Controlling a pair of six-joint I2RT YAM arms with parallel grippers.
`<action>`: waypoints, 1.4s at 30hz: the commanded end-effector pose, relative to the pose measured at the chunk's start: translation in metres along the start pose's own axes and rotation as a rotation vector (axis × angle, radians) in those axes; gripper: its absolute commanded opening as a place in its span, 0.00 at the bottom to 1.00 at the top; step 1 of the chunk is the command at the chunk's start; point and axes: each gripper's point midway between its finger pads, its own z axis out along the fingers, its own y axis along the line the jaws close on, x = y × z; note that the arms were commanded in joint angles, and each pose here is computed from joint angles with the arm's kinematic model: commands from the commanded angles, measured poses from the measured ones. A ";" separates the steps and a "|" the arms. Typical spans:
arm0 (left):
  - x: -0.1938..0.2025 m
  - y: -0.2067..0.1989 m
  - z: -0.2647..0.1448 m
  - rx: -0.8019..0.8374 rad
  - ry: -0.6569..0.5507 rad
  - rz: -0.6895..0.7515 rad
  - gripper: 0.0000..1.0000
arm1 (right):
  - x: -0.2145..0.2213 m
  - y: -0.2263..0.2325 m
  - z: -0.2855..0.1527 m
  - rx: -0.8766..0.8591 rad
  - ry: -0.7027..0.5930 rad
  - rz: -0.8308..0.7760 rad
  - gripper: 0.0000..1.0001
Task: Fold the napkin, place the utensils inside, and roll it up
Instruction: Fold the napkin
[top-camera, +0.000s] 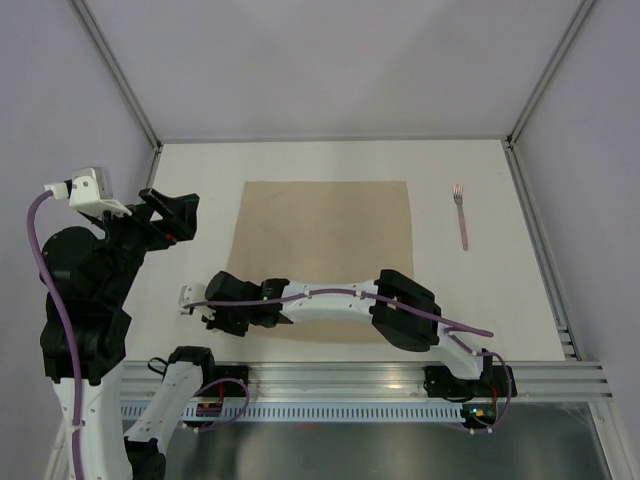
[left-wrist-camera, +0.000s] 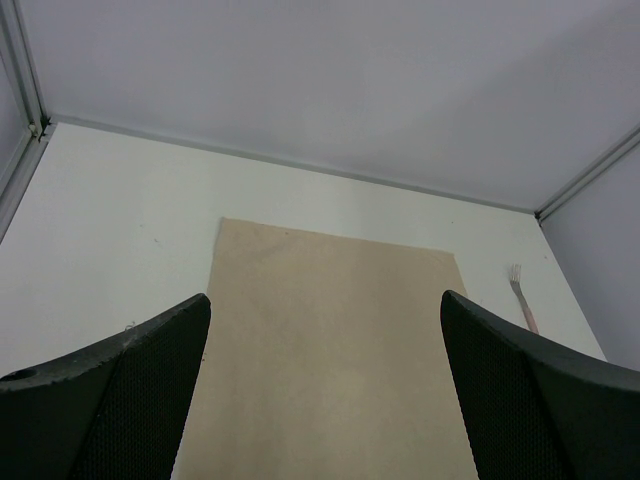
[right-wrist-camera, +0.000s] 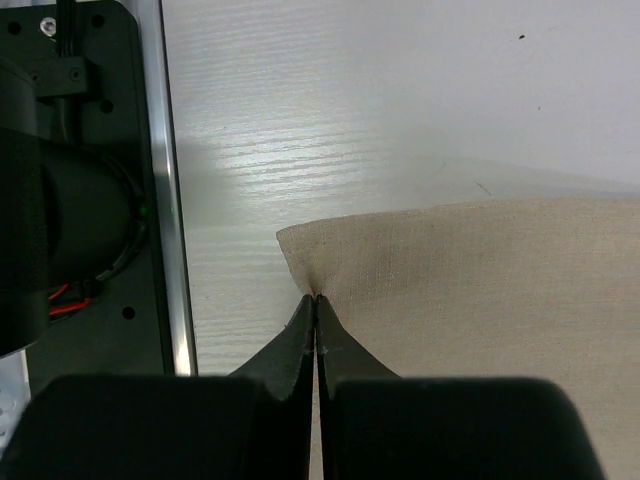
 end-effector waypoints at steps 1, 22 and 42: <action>0.001 0.000 0.002 0.004 0.005 0.008 1.00 | -0.047 -0.002 -0.039 0.009 -0.099 -0.006 0.01; 0.008 -0.006 0.016 0.043 0.029 -0.013 1.00 | -0.049 -0.061 -0.094 0.081 -0.124 0.095 0.00; 0.029 -0.011 0.051 0.111 0.091 -0.022 1.00 | 0.006 -0.238 -0.181 0.383 -0.137 0.315 0.00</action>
